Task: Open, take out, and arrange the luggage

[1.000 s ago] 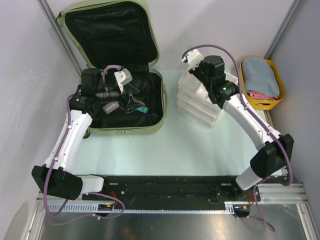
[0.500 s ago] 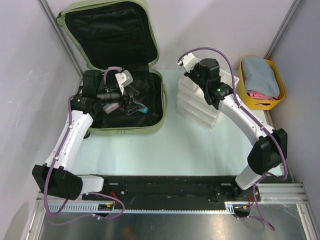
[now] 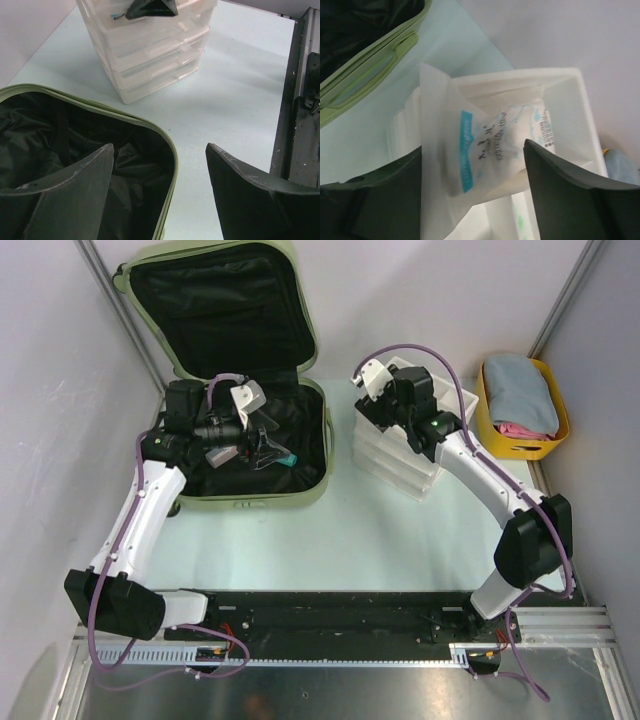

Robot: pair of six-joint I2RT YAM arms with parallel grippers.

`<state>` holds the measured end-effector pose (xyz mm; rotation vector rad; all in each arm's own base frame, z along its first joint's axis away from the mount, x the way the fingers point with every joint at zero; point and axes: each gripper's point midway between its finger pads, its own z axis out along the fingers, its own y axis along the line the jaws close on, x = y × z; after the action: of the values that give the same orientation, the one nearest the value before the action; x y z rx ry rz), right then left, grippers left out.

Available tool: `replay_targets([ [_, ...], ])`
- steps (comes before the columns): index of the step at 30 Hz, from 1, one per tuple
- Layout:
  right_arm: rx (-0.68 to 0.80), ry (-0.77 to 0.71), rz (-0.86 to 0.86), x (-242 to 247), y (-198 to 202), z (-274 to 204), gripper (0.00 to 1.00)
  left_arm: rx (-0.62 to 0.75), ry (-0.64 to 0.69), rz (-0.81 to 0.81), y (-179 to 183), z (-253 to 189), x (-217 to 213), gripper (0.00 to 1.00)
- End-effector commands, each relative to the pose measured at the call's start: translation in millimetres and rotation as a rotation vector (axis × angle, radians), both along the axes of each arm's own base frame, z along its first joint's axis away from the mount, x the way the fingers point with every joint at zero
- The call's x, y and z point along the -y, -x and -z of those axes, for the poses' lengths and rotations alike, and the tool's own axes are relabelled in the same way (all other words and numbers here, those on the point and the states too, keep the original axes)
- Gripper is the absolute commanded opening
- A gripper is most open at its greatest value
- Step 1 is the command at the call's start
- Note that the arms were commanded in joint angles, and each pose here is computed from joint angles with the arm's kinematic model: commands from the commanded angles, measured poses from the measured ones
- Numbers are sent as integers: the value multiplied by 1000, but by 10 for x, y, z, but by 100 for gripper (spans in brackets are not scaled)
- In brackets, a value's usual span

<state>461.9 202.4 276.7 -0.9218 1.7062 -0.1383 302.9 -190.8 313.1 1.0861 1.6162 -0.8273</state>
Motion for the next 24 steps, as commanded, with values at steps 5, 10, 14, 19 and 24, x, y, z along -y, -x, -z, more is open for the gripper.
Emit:
replay_targets([
  [5, -78, -208, -182, -256, 434, -603, 76, 20, 8, 0, 40, -76, 2, 79],
  [10, -126, -228, -183, -218, 393, -497, 57, -27, 7, -21, -55, -1, 4, 79],
  [14, -170, -230, -142, -148, 234, -305, 51, -96, -28, -139, -320, 137, -76, 79],
  [19, -211, -243, -70, 19, -21, -90, 46, -225, -71, -393, -794, 378, -268, 79],
  [24, -235, -222, -13, 170, -163, 43, 47, -491, -23, -688, -1159, 845, -470, 80],
])
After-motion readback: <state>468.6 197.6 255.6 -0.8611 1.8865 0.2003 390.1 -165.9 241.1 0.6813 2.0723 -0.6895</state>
